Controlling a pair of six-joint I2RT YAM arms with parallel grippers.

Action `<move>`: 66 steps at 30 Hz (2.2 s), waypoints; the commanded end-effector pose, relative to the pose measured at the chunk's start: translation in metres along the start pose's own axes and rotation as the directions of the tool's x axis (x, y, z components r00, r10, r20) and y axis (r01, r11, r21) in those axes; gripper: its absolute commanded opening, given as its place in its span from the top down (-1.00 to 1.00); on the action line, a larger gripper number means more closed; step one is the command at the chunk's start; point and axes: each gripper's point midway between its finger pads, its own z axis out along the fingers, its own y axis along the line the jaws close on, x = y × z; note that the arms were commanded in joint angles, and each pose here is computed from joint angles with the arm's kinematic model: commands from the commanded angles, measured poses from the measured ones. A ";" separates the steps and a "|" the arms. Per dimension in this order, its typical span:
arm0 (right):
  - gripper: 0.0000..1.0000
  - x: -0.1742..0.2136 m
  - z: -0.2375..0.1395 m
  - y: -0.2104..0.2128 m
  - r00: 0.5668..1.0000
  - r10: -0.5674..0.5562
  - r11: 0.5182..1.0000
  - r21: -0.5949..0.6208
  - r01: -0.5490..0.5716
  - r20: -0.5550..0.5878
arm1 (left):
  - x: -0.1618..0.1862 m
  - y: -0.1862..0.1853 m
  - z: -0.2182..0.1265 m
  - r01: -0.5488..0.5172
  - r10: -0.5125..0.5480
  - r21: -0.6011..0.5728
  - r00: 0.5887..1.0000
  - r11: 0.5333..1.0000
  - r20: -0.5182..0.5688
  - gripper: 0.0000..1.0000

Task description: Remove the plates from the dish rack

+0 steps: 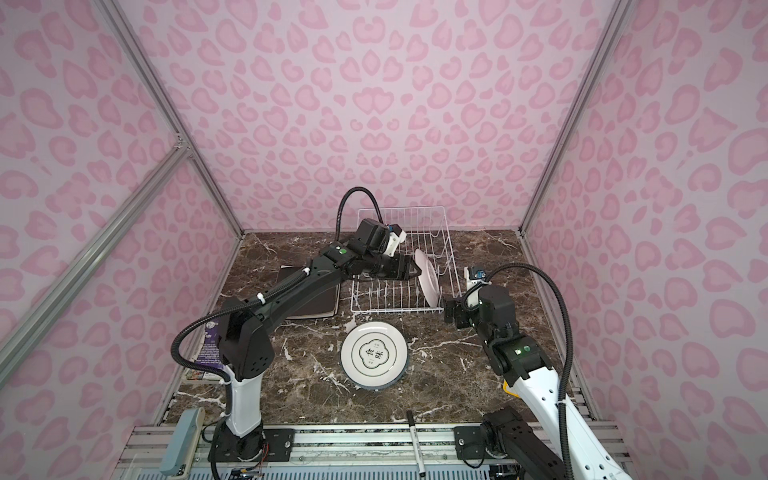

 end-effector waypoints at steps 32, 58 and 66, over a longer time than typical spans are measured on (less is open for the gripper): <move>-0.97 -0.003 0.013 -0.014 0.999 0.049 0.999 0.019 -0.049 0.010 | -0.015 -0.019 0.060 0.173 -0.176 0.169 0.984 0.970 0.003 0.93; -0.97 -0.039 0.006 -0.014 0.995 0.086 0.996 -0.010 -0.086 0.051 | -0.059 -0.102 -0.067 -0.006 -0.060 0.301 0.976 0.953 0.209 0.93; -0.95 -0.083 -0.024 -0.003 0.971 0.226 0.966 -0.145 -0.213 0.081 | -0.026 -0.089 -0.151 -0.427 0.409 -0.007 0.860 0.904 0.304 0.93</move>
